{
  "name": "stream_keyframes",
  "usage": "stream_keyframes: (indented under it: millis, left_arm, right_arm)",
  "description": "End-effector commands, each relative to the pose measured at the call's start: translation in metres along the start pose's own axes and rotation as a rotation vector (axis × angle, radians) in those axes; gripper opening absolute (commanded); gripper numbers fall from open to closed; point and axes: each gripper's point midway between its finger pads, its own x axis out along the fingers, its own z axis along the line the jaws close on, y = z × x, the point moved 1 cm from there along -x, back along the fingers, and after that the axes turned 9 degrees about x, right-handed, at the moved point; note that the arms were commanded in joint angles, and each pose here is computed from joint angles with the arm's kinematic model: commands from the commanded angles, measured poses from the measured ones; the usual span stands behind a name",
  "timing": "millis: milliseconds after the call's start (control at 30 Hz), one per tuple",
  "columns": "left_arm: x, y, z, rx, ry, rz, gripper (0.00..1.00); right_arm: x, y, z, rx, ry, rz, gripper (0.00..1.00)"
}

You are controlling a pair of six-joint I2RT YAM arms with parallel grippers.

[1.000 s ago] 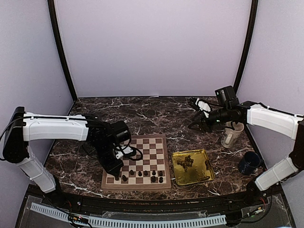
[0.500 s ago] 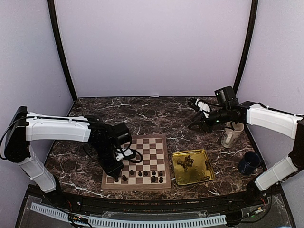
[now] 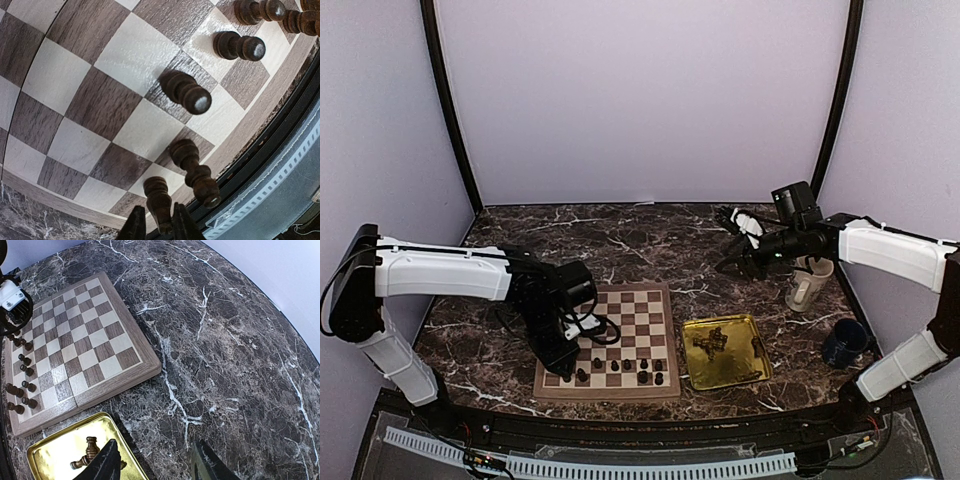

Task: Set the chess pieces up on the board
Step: Place the knight at g8, then pick up the chess pile from the storage box.

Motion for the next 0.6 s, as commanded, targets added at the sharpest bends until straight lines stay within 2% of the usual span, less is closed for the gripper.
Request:
stream_keyframes:
  millis: [0, 200, 267, 400, 567]
  left_arm:
    - [-0.004, 0.001, -0.003, 0.022, 0.002, -0.003, 0.23]
    - [-0.034, -0.013, 0.003, 0.056, -0.072, -0.085, 0.34]
    - [-0.047, -0.019, 0.006, 0.073, -0.109, -0.136, 0.42]
    - [-0.082, -0.035, 0.009, 0.107, -0.173, -0.289, 0.57]
    - [-0.128, -0.073, 0.023, 0.146, -0.293, -0.518, 0.64]
  right_arm:
    - [0.002, 0.000, 0.001, -0.007, -0.011, -0.007, 0.49]
    - [-0.001, -0.006, 0.000, 0.007, -0.009, -0.010, 0.51]
    - [-0.005, -0.010, -0.002, 0.009, 0.008, -0.011, 0.55]
    - [-0.014, -0.015, -0.003, 0.003, 0.029, 0.002, 0.60]
    - [-0.017, -0.003, 0.000, 0.014, 0.008, 0.116, 0.59]
